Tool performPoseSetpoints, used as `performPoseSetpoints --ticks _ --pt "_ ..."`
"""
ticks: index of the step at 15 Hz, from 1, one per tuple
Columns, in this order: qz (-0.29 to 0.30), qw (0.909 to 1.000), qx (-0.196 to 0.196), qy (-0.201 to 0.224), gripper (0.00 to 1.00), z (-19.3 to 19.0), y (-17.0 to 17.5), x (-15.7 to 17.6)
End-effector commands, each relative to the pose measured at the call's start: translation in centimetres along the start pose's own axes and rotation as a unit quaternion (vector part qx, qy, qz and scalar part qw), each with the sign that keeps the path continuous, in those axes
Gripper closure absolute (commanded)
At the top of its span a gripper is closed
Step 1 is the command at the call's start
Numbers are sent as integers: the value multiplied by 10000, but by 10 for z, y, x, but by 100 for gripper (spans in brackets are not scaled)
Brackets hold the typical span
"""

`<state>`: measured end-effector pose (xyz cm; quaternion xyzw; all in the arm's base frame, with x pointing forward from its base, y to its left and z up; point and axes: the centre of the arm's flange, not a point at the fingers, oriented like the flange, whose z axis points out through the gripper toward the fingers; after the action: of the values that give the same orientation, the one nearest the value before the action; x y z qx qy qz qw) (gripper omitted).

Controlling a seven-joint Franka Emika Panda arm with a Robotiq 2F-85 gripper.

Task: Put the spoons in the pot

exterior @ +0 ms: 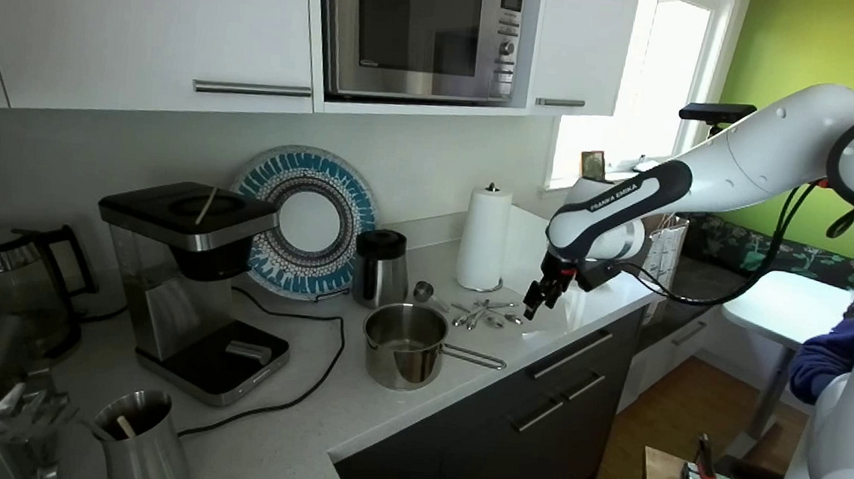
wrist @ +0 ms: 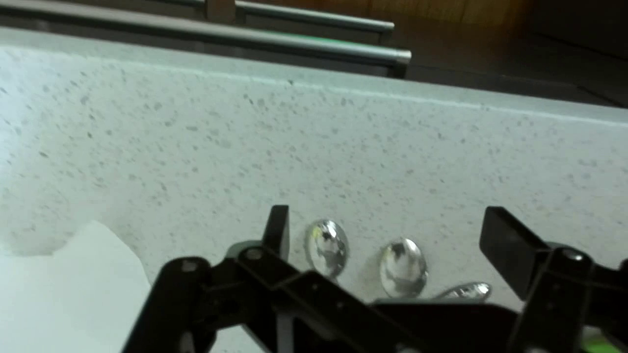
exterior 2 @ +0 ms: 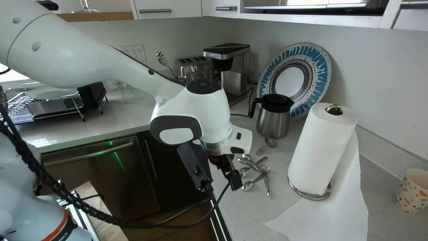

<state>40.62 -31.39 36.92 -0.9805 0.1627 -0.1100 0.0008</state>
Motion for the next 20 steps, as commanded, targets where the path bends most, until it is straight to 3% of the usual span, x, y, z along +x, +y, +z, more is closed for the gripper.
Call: performPoseSetpoints --ticks 1,6,8,9,13,16,20 --pt "-433 9952 857 171 0 0 42 38" --pt "-336 9864 1607 -36 0 29 83 66" --pt "59 9878 1539 -224 0 50 101 70" --pt "-176 9888 1481 -43 0 24 76 44" --pt "-171 9890 1463 -93 0 32 80 48" --pt "-17 9912 1254 426 0 26 82 63" --pt "105 9902 1139 801 0 34 74 90"
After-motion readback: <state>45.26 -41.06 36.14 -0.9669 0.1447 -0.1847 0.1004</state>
